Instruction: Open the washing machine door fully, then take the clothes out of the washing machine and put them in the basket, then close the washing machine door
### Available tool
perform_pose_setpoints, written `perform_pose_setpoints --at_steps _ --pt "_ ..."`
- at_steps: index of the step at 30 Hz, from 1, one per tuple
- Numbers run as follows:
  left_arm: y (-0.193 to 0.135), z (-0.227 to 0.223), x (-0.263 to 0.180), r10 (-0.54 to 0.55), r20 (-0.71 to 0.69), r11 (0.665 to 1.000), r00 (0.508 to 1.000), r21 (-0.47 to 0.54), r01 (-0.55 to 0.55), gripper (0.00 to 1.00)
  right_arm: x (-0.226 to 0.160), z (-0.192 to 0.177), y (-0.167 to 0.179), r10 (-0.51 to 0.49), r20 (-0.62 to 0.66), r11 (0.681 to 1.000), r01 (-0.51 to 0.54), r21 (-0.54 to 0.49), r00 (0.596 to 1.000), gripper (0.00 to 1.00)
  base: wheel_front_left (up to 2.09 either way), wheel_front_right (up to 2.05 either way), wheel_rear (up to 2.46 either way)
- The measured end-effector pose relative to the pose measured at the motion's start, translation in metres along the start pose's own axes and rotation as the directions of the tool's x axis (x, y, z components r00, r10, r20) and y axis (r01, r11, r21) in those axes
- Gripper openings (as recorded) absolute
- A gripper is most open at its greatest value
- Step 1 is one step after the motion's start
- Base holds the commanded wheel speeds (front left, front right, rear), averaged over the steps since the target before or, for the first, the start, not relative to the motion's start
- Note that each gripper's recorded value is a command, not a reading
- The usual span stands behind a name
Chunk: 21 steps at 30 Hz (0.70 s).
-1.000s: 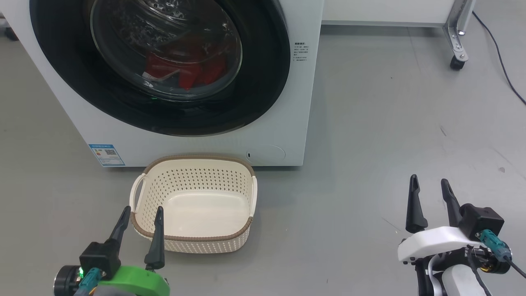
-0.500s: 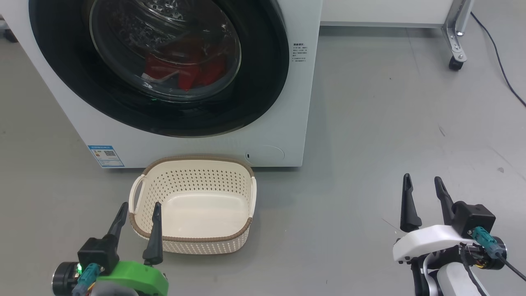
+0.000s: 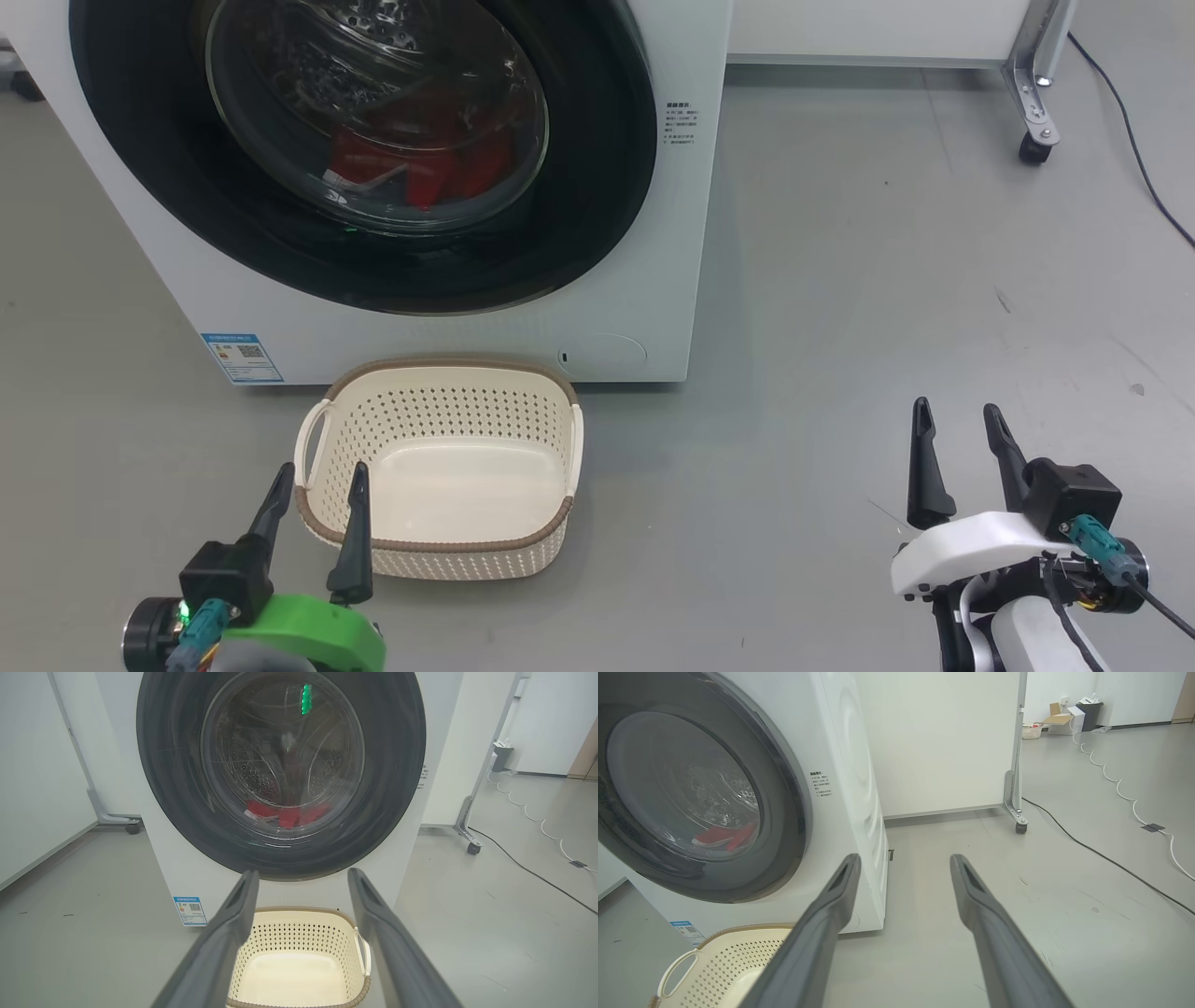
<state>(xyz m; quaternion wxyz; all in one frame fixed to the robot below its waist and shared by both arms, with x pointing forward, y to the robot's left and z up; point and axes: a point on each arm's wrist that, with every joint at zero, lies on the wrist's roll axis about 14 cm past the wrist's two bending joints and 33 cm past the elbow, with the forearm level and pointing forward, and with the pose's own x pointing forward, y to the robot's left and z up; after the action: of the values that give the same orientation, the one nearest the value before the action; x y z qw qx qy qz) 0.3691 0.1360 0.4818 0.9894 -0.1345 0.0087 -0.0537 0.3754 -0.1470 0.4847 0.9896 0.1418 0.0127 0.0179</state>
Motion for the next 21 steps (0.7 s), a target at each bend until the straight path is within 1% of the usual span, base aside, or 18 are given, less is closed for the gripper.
perform_pose_setpoints --at_steps 10,11,12,15,21 --pt "-0.001 -0.005 -0.001 -0.001 -0.014 1.000 1.000 -0.002 0.001 1.00 0.004 -0.003 0.003 0.011 -0.009 1.000 -0.011 -0.008 1.000 1.00 0.00 0.00 0.00" --pt "0.000 -0.005 -0.001 0.001 -0.016 1.000 1.000 -0.003 -0.001 1.00 0.005 -0.003 0.004 0.013 -0.008 1.000 -0.013 -0.008 1.000 0.39 0.00 0.00 0.00" --pt "0.001 -0.006 -0.001 0.003 -0.018 1.000 1.000 -0.003 -0.003 1.00 0.006 -0.003 0.004 0.015 -0.007 1.000 -0.015 -0.007 1.000 0.00 0.00 0.00 0.00" --pt "0.003 -0.008 -0.001 0.010 -0.023 1.000 1.000 -0.003 -0.010 1.00 0.011 -0.001 0.008 0.027 0.001 1.000 -0.027 0.000 1.000 0.00 0.00 0.00 0.00" --pt "0.006 -0.009 0.003 0.017 -0.027 1.000 1.000 -0.003 -0.017 1.00 0.019 0.005 0.006 0.014 0.020 0.997 -0.016 0.078 1.000 0.00 0.00 0.00 0.00"
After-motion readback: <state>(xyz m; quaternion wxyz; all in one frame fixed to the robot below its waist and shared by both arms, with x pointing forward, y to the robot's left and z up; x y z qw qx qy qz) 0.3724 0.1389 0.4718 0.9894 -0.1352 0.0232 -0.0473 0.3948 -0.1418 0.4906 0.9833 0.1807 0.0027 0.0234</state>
